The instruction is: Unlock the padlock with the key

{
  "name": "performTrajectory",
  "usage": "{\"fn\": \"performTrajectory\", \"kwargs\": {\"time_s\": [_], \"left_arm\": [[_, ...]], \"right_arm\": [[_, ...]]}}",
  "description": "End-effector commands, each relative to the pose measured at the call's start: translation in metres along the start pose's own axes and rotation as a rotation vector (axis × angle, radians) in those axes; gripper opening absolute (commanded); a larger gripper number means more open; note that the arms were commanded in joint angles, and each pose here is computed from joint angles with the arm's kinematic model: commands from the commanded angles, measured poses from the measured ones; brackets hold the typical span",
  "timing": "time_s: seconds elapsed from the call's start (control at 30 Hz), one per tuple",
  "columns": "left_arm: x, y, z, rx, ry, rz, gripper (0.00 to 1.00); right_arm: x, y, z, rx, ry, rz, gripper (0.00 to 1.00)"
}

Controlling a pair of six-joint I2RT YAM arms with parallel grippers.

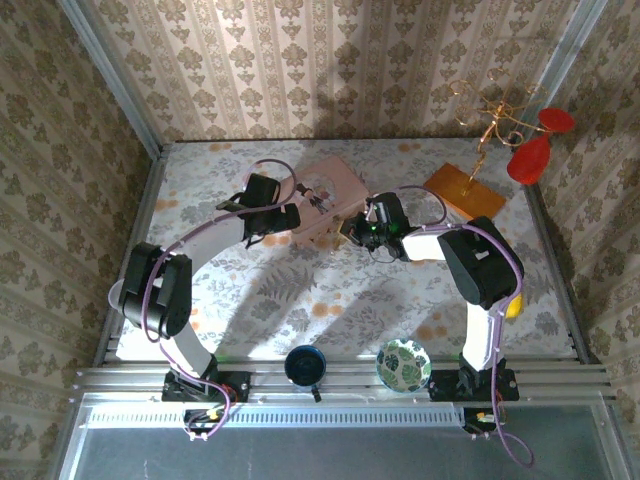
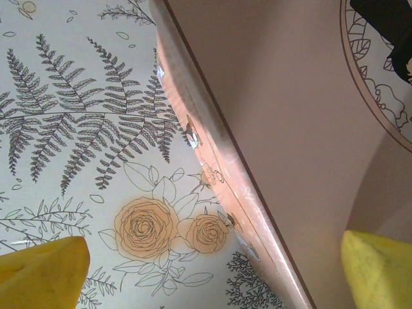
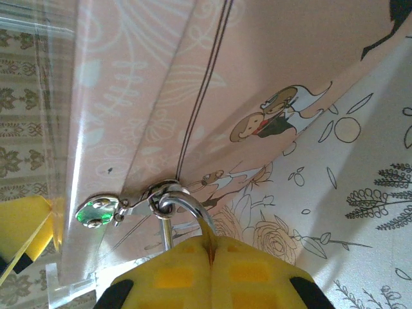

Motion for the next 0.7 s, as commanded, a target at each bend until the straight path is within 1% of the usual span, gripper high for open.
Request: {"fn": "performTrajectory", "kwargs": {"time_s": [0.0,0.13,0.17,0.2,0.37,0.47,0.67], "left_arm": [[0.022,0.020,-0.004,-0.072,0.073,0.018,1.00],[0.020,0.017,-0.008,-0.072,0.059,0.031,1.00],[0.024,0.007,-0.009,-0.066,0.061,0.062,1.00],[0.025,0.005,-0.010,-0.071,0.062,0.076,1.00],[0.030,0.003,-0.005,-0.130,0.086,0.147,1.00],[0.035,0.004,-0.001,-0.137,0.105,0.153,1.00],[0.041,0.008,0.002,-0.148,0.127,0.157,1.00]], "right_arm": [[-0.018,0.008,-0.006,-0.054,-0.060,0.023,0.00],[-0.018,0.006,-0.007,-0.072,-0.068,0.043,0.00],[-0.019,0.005,-0.007,-0.072,-0.075,0.049,0.00],[-0.019,0.004,-0.008,-0.070,-0.079,0.057,0.00],[-0.023,0.002,-0.009,-0.078,-0.101,0.100,0.00],[-0.024,0.001,-0.010,-0.073,-0.115,0.118,0.00],[-0.029,-0.005,-0.019,-0.050,-0.180,0.144,0.00]]}}
Point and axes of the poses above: each hand's point on the last joint's axis, 136 mm out from that joint toward the fingers, its own z axis out along the fingers, its own y axis along the line the jaws close on, x = y × z, the point moved 1 cm from there along -z, back along the fingers, and after that the axes turned 4 degrees about z, right-handed, at the moved point
